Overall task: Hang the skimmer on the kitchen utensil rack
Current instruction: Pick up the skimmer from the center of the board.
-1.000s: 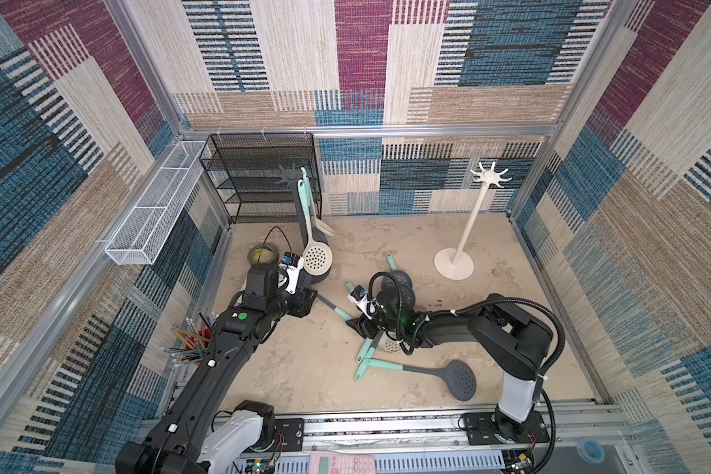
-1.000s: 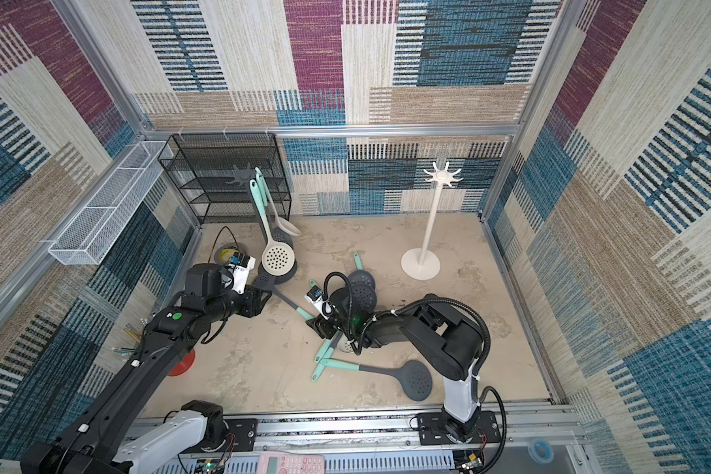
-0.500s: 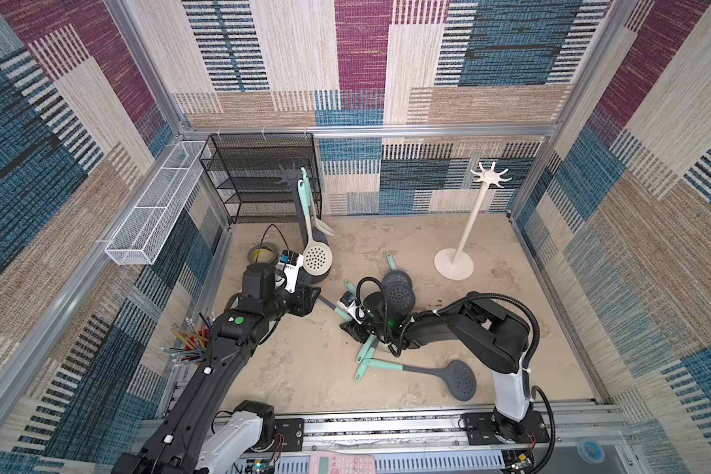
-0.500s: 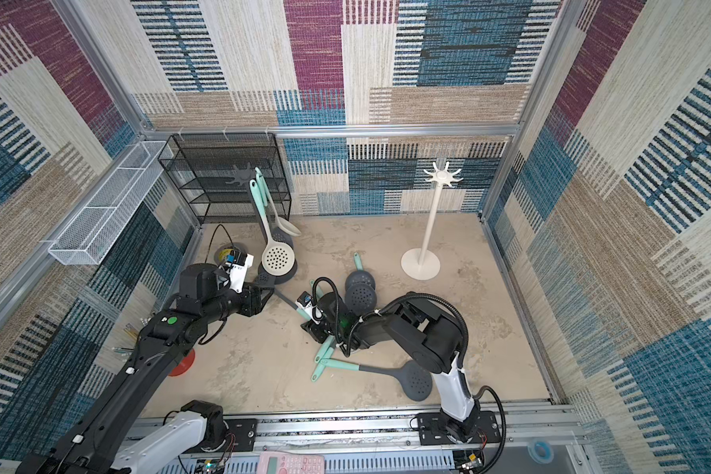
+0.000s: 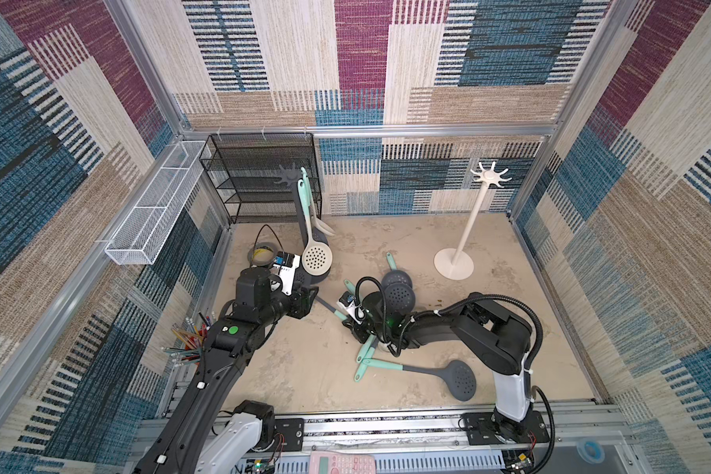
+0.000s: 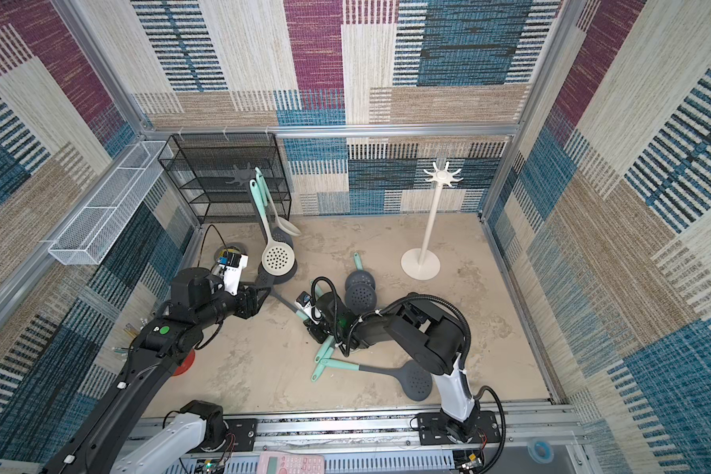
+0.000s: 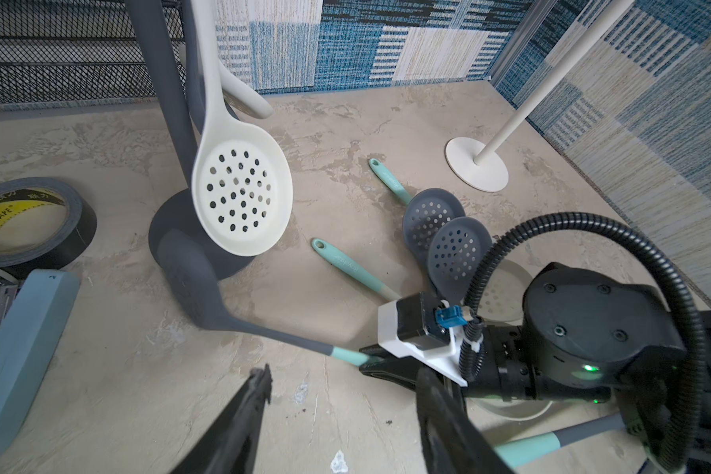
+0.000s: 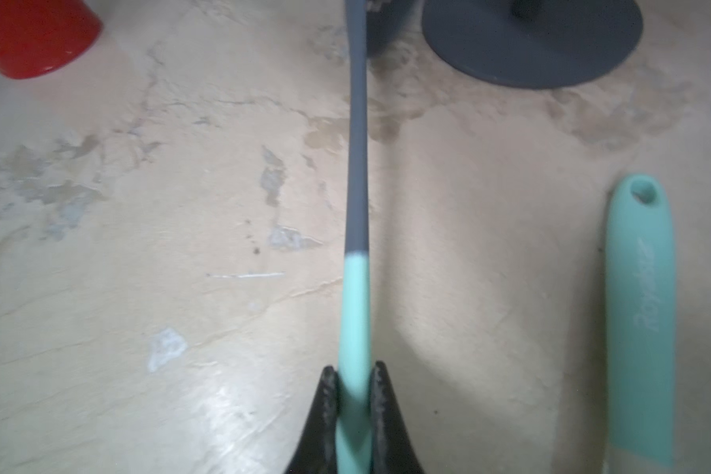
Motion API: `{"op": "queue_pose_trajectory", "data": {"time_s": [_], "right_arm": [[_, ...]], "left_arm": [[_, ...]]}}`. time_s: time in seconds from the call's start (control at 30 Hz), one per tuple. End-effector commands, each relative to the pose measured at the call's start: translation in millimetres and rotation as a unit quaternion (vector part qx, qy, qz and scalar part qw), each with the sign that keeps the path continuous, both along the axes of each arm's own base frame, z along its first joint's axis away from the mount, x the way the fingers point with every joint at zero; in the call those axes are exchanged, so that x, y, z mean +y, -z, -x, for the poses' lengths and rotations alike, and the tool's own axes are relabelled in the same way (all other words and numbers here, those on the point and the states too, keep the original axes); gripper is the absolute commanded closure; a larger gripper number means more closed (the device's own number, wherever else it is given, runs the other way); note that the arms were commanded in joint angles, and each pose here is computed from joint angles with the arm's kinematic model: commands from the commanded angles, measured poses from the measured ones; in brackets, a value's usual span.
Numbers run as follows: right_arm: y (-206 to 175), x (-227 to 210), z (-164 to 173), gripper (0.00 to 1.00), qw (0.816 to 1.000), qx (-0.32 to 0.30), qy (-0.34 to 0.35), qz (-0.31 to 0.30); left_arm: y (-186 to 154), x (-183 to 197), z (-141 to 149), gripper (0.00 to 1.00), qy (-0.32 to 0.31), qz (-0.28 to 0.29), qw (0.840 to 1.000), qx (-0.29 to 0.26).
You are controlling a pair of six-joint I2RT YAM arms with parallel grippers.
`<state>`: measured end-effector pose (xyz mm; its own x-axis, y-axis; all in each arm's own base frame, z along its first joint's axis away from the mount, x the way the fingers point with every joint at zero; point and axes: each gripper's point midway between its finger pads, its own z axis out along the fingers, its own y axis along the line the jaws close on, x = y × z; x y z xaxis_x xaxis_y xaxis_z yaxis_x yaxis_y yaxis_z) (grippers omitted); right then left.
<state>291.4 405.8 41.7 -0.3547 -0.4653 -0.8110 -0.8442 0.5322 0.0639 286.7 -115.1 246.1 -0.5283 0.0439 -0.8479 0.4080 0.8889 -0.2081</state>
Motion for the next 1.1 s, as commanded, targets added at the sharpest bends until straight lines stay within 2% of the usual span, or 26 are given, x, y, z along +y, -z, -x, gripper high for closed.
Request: {"op": "queue_pose_trajectory", "data": {"time_s": [0.0, 0.23, 0.43, 0.73, 1.07], "right_arm": [[-16, 1, 4, 0.96, 1.0, 0.0, -0.009, -0.014], [-40, 5, 26, 0.98, 0.997, 0.026, -0.063, -0.024], [-45, 7, 47, 1.0, 0.992, 0.067, -0.107, -0.021], [-53, -6, 67, 1.0, 0.988, 0.099, -0.118, -0.02], [-54, -39, 82, 1.0, 0.989, 0.123, -0.081, 0.009]], "left_arm": [[-10, 3, 0, 0.41, -0.007, -0.003, 1.0, -0.017], [-7, -3, 5, 0.41, 0.013, -0.006, 1.0, -0.013], [3, -1, 3, 0.43, 0.023, -0.035, 0.999, -0.029], [-10, 7, -3, 0.43, 0.013, -0.069, 0.995, -0.075], [-23, 1, -8, 0.43, 0.025, -0.058, 0.993, -0.097]]}}
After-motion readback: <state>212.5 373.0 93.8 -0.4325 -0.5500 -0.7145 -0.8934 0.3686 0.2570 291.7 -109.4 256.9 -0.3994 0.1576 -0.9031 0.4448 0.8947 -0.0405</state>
